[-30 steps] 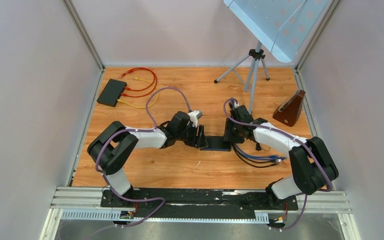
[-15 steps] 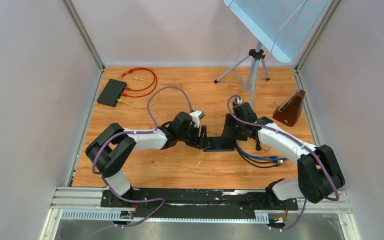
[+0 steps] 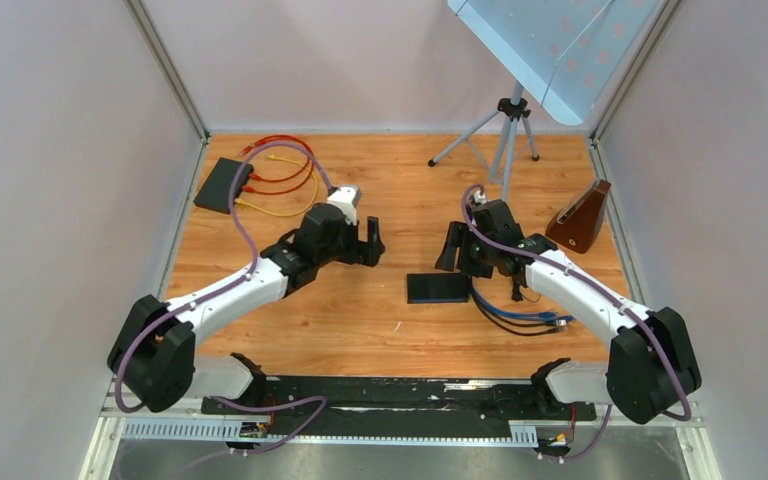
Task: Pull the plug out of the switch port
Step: Move the switch port to the center of the board.
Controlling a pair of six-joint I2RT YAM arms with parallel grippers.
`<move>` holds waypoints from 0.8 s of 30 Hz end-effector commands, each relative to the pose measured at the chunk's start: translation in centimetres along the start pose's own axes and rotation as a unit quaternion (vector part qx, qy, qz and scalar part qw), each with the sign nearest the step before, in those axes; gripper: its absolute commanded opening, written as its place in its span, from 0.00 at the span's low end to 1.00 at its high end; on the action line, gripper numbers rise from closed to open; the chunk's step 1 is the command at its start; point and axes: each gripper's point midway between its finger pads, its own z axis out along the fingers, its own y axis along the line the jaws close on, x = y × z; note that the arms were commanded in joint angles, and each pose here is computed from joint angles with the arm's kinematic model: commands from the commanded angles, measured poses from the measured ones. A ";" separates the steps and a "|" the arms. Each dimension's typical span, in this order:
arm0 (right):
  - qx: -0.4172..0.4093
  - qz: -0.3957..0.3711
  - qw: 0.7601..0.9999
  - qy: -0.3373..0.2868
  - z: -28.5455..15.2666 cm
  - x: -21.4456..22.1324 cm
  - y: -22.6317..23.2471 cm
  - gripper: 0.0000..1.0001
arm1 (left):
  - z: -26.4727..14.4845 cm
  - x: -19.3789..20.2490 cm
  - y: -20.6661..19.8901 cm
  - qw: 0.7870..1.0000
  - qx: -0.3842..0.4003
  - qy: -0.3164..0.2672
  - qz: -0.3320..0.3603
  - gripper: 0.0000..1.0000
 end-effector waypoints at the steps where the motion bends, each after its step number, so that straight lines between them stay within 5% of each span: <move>1: -0.048 -0.001 0.999 0.001 -0.7 -0.5 2.4 0.63 | -3.1 -1.9 8.6 0.985 -0.164 -0.035 -0.032 1.00; 6: -0.062 -0.003 0.998 0.032 0.2 0.1 3.3 0.61 | -5.3 -4.2 15.7 0.955 -0.244 -0.079 -0.151 1.00; 13: -0.070 -0.002 0.997 0.043 0.5 0.4 3.8 0.60 | -5.7 -3.8 26.0 0.898 -0.339 -0.048 -0.277 1.00; 21: -0.075 0.001 0.996 0.053 0.4 1.2 3.8 0.59 | -3.0 -4.5 33.4 0.841 -0.428 -0.001 -0.332 1.00; 24: -0.075 0.001 0.996 0.056 0.4 1.4 3.7 0.59 | -2.1 -5.9 34.2 0.835 -0.433 -0.001 -0.340 1.00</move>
